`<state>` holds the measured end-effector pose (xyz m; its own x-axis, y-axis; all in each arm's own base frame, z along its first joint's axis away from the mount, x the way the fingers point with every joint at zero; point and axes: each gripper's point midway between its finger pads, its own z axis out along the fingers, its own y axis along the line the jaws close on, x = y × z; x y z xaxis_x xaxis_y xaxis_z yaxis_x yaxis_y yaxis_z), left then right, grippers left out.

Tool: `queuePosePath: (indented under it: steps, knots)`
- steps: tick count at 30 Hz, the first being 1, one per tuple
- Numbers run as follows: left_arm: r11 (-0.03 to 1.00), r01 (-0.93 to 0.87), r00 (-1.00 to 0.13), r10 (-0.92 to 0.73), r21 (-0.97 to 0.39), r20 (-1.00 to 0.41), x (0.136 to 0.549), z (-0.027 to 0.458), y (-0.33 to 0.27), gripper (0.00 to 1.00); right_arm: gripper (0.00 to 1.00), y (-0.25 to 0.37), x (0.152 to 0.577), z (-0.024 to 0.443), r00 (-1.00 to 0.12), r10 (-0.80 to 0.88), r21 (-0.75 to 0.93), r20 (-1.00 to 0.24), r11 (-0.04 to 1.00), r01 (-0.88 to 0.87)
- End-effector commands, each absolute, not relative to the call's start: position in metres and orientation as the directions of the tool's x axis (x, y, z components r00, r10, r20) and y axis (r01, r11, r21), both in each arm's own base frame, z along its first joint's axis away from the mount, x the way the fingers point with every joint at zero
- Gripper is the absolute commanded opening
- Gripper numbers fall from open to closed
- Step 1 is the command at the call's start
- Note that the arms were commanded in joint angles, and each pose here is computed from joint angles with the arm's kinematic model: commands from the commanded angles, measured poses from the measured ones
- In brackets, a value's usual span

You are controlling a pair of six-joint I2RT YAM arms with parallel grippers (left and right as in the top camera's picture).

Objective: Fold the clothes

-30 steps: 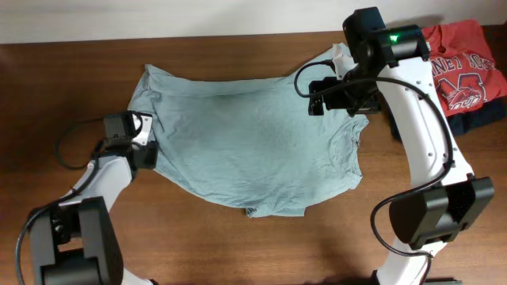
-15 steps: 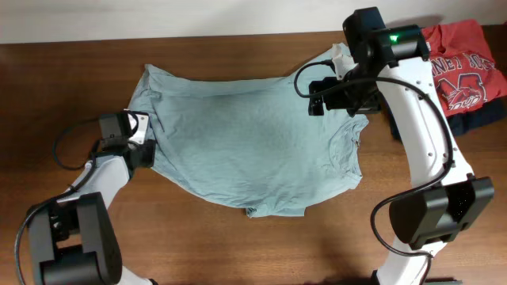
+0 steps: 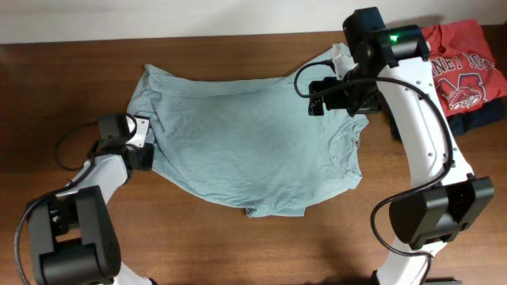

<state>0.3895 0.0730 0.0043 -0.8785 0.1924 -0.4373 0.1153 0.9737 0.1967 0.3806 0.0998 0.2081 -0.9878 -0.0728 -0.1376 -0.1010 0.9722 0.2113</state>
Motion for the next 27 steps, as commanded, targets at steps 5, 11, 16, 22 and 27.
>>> queuePosePath:
  steps: [5, 11, 16, 22, 27]
  knots:
    - [0.974, 0.112, -0.886, 0.188, 0.198, -0.423, 0.391, -0.005, 0.077, 0.15, 0.97, 0.104, 0.378, 0.212, -0.984, -0.093, 0.216, -0.150, 0.968, -0.125]
    - [0.988, -0.001, -0.873, 0.075, 0.156, -0.482, 0.404, 0.020, 0.079, 0.01, 0.97, 0.106, 0.376, 0.212, -0.985, -0.093, 0.227, -0.142, 0.966, -0.124]
    - [0.989, -0.042, -0.844, 0.040, 0.140, -0.534, 0.413, 0.054, 0.079, 0.01, 0.93, 0.113, 0.369, 0.213, -0.988, -0.098, 0.264, -0.119, 0.956, -0.127]
    - [0.990, -0.108, -0.800, -0.034, 0.088, -0.599, 0.416, 0.091, 0.077, 0.01, 0.86, 0.126, 0.356, 0.214, -0.992, -0.093, 0.235, -0.087, 0.966, -0.111]
    - [0.995, -0.089, -0.788, -0.041, 0.048, -0.614, 0.414, 0.102, 0.069, 0.01, 0.88, 0.108, 0.338, 0.241, -0.987, 0.007, 0.060, -0.159, 0.998, -0.003]
